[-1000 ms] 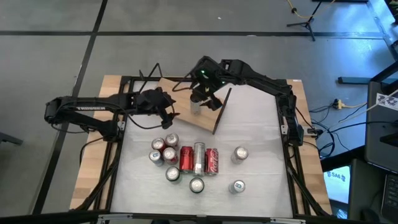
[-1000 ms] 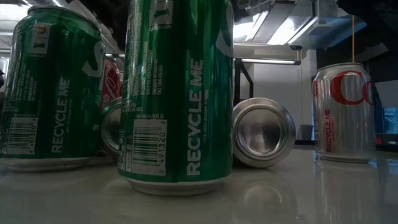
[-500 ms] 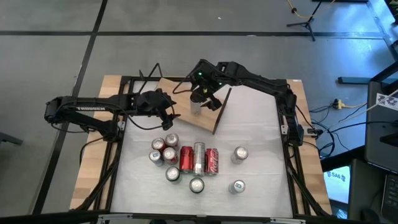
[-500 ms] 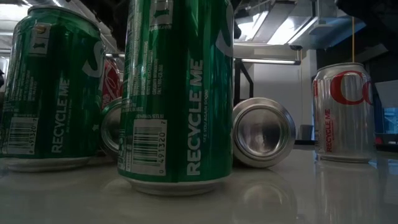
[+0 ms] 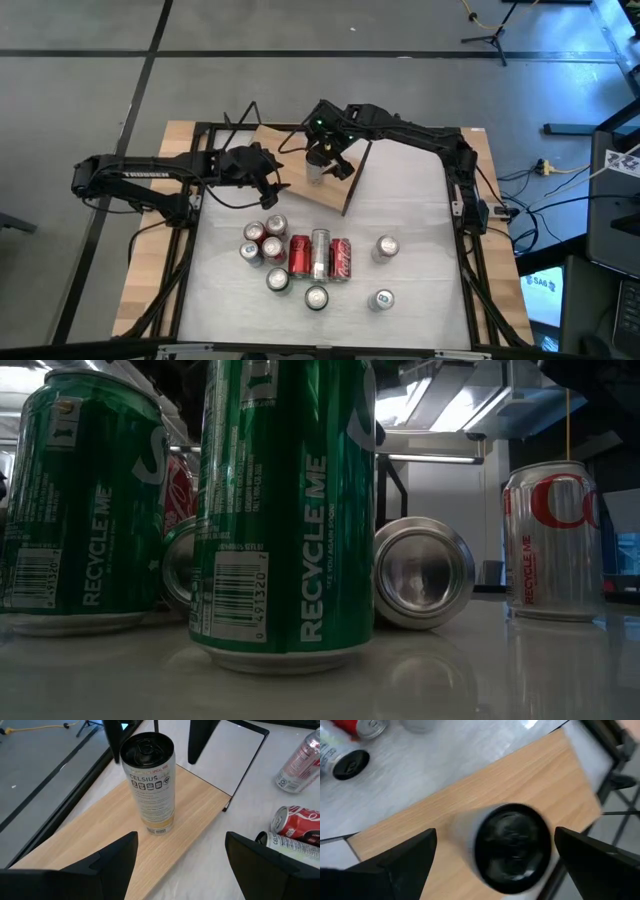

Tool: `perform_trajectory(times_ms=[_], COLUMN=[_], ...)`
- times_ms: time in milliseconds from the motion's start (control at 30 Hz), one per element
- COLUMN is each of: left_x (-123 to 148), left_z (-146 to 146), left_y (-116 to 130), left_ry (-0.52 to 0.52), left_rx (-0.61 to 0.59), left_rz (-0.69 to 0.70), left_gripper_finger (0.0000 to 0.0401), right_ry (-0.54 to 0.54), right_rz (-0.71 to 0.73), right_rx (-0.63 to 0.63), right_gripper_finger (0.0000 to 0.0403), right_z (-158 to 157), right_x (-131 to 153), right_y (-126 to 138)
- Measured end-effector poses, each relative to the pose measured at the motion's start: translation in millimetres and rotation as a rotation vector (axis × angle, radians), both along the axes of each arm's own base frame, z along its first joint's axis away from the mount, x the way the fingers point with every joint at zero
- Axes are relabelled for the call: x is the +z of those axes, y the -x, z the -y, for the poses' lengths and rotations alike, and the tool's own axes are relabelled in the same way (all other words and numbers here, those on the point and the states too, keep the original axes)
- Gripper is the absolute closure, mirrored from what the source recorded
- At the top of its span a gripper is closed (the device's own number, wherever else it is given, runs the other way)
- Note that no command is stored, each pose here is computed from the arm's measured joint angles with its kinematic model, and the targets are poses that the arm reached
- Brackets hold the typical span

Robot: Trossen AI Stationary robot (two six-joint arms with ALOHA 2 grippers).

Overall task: Place canned beverage on shelf
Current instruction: Put the left white yellow soda can on the shelf

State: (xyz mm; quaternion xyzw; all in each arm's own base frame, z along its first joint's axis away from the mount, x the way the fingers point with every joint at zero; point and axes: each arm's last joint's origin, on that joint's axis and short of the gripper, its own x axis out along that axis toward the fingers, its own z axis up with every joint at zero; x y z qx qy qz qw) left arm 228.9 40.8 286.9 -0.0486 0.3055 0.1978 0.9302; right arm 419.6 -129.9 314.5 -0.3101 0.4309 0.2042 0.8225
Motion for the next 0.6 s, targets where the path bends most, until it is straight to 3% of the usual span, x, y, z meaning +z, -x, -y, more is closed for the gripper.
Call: perform_trajectory(times_ms=[600], left_x=[2], left_z=[0], left_y=[-1], left_ry=[-0.005], left_rx=[-0.001], left_rz=[0.022], left_gripper_finger=[0.0114], right_ry=[-0.003], right_rz=[-0.007], right_rx=[-0.001], right_gripper_finger=[0.0004], right_z=[0], right_x=[-13], right_y=[-2])
